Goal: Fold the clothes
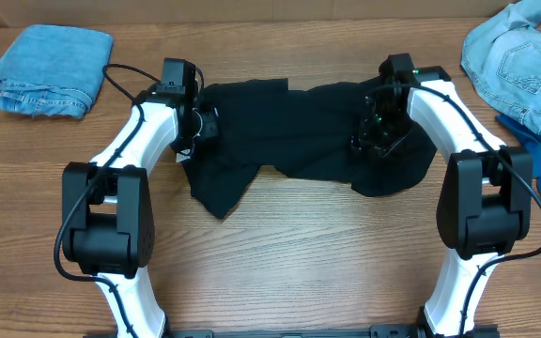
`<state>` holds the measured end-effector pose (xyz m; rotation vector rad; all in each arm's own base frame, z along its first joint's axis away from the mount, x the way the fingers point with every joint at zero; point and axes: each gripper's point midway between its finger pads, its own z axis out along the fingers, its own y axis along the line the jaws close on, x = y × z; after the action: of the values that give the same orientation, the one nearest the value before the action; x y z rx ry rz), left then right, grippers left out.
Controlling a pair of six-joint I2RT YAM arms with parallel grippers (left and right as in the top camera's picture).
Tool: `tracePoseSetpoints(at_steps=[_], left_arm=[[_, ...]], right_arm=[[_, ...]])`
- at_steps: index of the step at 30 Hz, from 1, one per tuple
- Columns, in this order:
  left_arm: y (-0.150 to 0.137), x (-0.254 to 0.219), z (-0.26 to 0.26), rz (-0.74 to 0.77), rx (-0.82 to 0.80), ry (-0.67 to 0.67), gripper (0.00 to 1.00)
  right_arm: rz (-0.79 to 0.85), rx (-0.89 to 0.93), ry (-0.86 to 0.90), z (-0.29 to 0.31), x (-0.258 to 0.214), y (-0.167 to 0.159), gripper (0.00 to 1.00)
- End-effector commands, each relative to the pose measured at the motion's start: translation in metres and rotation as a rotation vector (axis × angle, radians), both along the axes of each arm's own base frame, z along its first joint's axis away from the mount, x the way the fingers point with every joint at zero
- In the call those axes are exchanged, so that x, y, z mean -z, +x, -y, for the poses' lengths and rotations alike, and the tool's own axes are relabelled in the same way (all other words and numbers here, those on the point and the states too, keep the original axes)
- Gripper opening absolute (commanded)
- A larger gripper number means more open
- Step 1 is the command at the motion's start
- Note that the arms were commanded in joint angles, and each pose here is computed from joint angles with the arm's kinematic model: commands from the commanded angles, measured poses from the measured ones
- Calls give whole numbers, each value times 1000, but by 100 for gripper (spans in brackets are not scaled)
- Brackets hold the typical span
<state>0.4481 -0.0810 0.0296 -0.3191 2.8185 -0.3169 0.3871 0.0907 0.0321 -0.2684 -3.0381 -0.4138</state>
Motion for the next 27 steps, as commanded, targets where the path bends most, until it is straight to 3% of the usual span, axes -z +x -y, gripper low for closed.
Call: tracePoseSetpoints(at_steps=[1,14,19,21,27], left_arm=[[0,-2,10,-5,5,-43,56],[-2,-9,18,-23,23,-90,56],[6,-28,20,-9,24,-91,56],[11,-36,20,2,24,-93,57],[17,-50,21,20,26,-94,58]], right_arm=[[-1,45,-9,2,11,-8,57],[299,98,35,-4,14,64,58],[416,24,26,-5,-18,94,77],[402,-1,18,-5,-33,94,86],[254,49,-39,14,-83,69,89]])
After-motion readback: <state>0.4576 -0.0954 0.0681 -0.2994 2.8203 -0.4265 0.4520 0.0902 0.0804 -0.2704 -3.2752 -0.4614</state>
